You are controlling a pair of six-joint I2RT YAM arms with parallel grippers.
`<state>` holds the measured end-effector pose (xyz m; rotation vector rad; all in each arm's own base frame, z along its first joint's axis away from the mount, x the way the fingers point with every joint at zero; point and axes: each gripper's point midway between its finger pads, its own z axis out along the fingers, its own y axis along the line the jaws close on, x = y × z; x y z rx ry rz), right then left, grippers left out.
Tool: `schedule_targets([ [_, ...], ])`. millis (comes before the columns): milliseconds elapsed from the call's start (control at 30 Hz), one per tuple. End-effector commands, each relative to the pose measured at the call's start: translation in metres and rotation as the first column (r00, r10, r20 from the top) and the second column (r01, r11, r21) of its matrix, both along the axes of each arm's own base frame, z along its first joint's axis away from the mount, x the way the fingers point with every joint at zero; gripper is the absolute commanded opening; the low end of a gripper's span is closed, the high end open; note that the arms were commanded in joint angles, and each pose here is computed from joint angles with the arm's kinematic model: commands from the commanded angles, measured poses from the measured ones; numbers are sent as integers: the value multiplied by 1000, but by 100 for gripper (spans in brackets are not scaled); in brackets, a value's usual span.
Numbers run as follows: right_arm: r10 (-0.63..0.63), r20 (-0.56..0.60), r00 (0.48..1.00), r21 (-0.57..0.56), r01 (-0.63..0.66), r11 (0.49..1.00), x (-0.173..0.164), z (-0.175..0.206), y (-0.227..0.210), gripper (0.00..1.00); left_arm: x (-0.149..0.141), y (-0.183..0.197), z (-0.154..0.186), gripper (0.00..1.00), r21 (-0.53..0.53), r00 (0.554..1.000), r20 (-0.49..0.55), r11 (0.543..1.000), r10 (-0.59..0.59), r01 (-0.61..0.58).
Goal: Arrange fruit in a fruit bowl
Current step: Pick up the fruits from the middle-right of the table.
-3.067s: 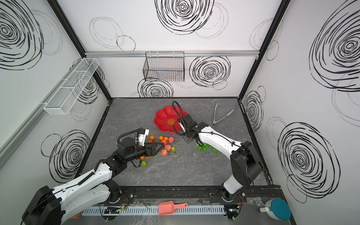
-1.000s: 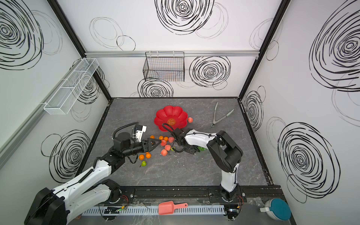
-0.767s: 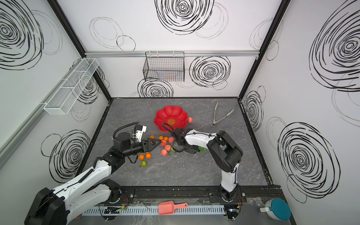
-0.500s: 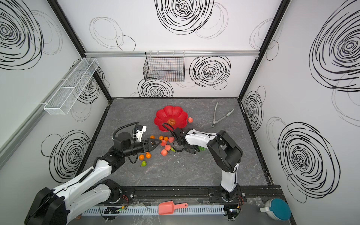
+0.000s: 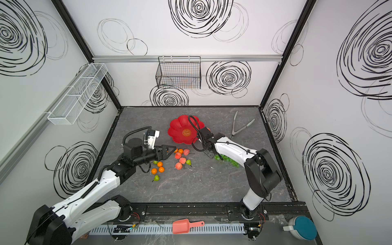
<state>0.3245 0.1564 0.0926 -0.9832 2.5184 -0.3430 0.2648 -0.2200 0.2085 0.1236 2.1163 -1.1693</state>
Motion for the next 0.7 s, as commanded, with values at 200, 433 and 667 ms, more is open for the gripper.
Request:
schedule_targets([
  [200, -167, 138, 976, 346, 110, 932, 20, 51, 3, 0, 7, -35, 8, 96, 89, 998, 57, 996, -28, 23],
  [433, -350, 234, 907, 571, 162, 804, 23, 101, -15, 0, 7, -66, 16, 96, 105, 995, 74, 993, -62, 54],
  [667, -510, 278, 814, 700, 192, 688, 21, 140, -45, 0, 11, -87, 22, 96, 71, 994, 71, 994, -88, 83],
])
